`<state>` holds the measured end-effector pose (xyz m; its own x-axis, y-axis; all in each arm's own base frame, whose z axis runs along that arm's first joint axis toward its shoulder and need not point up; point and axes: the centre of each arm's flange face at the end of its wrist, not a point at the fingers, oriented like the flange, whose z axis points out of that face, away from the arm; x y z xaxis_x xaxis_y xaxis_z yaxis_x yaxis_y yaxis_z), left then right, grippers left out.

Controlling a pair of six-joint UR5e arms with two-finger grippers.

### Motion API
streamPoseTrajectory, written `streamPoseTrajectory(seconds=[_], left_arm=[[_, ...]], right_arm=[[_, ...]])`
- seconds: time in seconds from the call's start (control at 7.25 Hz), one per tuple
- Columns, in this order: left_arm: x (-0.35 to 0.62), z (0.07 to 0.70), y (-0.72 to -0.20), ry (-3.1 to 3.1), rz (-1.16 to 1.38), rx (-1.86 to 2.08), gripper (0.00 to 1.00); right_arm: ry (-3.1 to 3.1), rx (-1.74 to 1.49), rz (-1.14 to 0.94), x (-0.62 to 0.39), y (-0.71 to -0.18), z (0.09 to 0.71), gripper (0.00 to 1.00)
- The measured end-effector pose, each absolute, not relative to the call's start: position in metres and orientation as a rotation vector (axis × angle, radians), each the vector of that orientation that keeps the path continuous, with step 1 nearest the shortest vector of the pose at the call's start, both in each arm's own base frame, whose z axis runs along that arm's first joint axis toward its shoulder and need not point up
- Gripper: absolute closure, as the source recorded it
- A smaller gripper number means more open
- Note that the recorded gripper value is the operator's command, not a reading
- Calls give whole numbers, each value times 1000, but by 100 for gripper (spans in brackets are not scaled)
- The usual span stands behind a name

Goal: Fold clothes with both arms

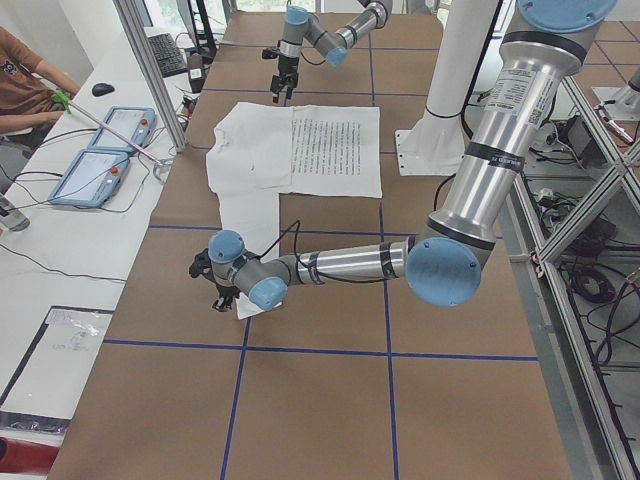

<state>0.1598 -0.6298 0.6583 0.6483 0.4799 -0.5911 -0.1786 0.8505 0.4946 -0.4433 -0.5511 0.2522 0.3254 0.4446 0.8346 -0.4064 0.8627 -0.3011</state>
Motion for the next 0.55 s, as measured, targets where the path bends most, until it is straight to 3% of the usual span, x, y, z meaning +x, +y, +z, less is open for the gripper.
streamPoseTrajectory(seconds=[0.55], left_arm=[[162, 679, -622, 837, 553, 493, 57]], right_arm=[[-1106, -41, 558, -444, -551, 253, 1]])
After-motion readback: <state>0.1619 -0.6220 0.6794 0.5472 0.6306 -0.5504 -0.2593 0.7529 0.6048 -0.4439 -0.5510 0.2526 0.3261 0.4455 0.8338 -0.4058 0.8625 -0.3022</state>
